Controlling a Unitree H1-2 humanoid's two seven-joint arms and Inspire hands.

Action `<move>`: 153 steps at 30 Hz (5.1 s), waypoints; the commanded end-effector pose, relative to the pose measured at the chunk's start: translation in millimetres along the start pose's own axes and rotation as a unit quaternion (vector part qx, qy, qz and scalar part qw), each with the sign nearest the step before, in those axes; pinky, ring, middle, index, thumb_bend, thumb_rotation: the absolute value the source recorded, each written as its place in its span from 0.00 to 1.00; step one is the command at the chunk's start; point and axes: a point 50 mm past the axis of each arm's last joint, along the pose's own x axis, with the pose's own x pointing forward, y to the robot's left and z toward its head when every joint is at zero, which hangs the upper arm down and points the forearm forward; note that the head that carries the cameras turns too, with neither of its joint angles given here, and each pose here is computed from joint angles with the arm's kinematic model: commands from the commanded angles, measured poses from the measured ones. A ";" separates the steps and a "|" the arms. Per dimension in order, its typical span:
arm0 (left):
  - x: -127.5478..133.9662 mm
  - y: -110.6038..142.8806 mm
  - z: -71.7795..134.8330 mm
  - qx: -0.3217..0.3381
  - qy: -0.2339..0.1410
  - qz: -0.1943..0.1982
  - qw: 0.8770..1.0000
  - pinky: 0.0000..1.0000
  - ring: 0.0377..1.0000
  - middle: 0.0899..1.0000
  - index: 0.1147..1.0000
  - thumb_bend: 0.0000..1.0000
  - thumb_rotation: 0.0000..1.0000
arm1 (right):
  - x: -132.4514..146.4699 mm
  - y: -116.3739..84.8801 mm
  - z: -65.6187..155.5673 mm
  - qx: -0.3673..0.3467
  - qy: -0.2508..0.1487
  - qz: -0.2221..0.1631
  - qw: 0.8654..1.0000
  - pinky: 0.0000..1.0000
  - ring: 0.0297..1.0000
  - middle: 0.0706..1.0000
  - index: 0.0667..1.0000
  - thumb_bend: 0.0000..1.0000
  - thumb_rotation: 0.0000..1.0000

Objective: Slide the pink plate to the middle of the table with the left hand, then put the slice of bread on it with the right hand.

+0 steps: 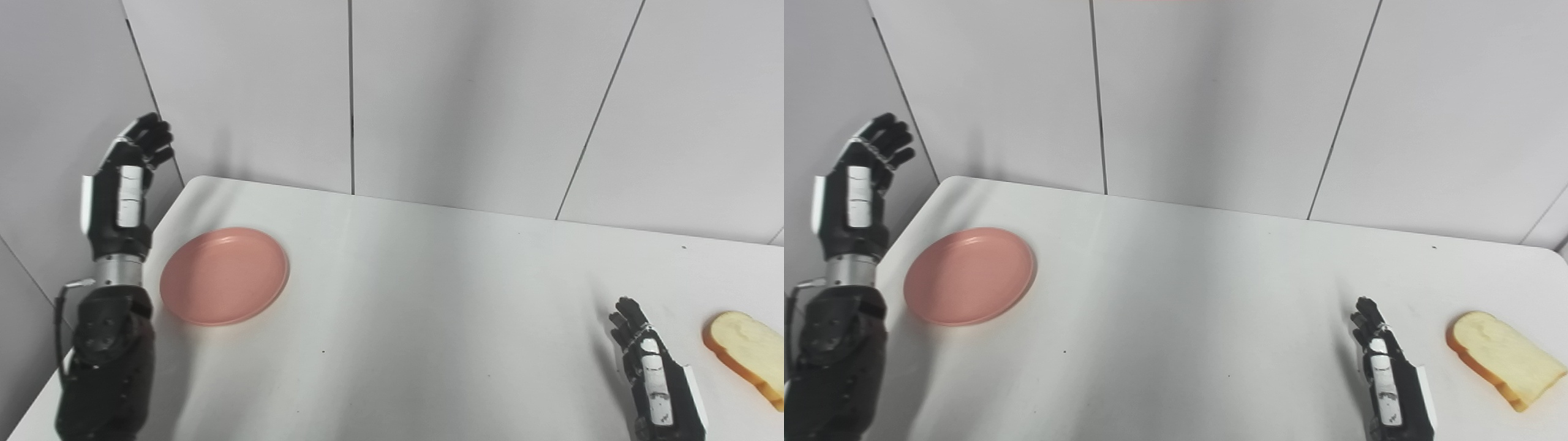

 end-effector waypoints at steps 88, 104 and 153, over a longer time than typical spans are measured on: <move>-58.9 -131.5 -89.7 -0.096 0.182 -0.120 0.971 0.69 0.76 0.78 0.79 0.88 0.82 | -29.3 41.2 5.3 0.000 0.040 0.016 0.999 0.88 0.87 0.87 0.85 0.80 0.91; -101.7 -174.6 -99.1 -0.123 0.230 -0.189 0.947 0.72 0.78 0.79 0.78 0.90 0.80 | -26.2 70.1 10.8 -0.012 0.036 0.021 0.999 0.87 0.85 0.86 0.84 0.78 0.93; -131.5 -214.7 -100.4 -0.197 0.265 -0.202 0.922 0.76 0.80 0.80 0.78 0.88 0.80 | -20.0 106.2 37.1 -0.248 -0.064 0.022 0.966 0.79 0.88 0.90 0.86 0.72 0.81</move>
